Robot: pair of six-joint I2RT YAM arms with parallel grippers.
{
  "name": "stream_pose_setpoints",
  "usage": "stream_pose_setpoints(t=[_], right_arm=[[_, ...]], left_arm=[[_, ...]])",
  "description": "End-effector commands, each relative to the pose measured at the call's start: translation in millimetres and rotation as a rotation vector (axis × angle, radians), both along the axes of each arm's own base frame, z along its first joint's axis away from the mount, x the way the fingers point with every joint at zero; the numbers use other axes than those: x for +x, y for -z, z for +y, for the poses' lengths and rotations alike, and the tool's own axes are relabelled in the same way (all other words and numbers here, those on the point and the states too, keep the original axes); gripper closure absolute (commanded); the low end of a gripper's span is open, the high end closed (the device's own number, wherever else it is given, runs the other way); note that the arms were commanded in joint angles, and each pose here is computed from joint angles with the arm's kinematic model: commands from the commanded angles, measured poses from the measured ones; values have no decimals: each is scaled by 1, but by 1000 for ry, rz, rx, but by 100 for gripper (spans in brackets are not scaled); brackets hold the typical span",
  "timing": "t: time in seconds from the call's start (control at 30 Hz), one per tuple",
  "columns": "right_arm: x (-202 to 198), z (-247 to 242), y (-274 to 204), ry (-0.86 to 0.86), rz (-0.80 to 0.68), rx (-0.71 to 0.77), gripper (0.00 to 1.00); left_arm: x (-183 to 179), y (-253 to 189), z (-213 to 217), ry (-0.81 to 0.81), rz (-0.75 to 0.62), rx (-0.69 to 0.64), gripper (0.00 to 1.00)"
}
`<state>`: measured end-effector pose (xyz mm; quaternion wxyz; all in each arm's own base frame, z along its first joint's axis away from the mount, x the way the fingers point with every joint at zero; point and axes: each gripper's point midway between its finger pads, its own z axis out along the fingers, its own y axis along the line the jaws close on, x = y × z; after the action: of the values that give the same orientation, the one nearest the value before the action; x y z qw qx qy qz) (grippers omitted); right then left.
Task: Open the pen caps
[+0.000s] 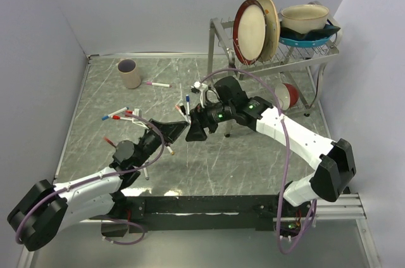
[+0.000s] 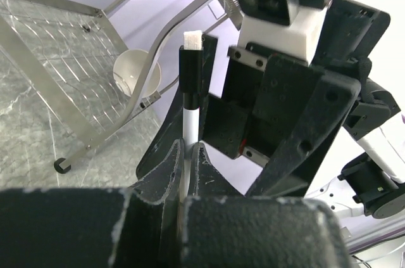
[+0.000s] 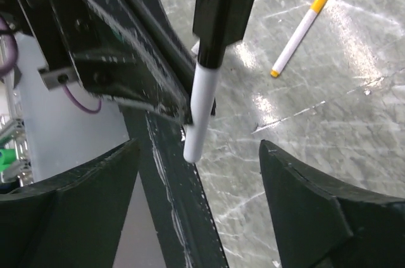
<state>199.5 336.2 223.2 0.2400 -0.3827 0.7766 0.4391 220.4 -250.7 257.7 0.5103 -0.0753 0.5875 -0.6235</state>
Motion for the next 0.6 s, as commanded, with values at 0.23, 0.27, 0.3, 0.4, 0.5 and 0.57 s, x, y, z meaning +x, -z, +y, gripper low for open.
stream_pose_setpoints(t=[0.23, 0.27, 0.3, 0.4, 0.5, 0.57], right_arm=[[14, 19, -24, 32, -21, 79, 65], [15, 18, -23, 33, -25, 78, 76], [14, 18, -22, 31, -28, 76, 82], [12, 15, -21, 24, -38, 73, 100], [5, 10, -15, -14, -51, 64, 100], [-3, 6, -8, -70, -68, 54, 100]], left_arm=[[-9, -19, 5, 8, -51, -66, 99], [-9, -18, 5, 9, -49, -61, 99], [-9, -18, 4, 12, -52, -58, 99], [-10, -15, 4, 17, -38, -50, 89], [-5, -4, 6, -13, 16, 1, 38], [1, -17, 14, -71, 9, 3, 22]])
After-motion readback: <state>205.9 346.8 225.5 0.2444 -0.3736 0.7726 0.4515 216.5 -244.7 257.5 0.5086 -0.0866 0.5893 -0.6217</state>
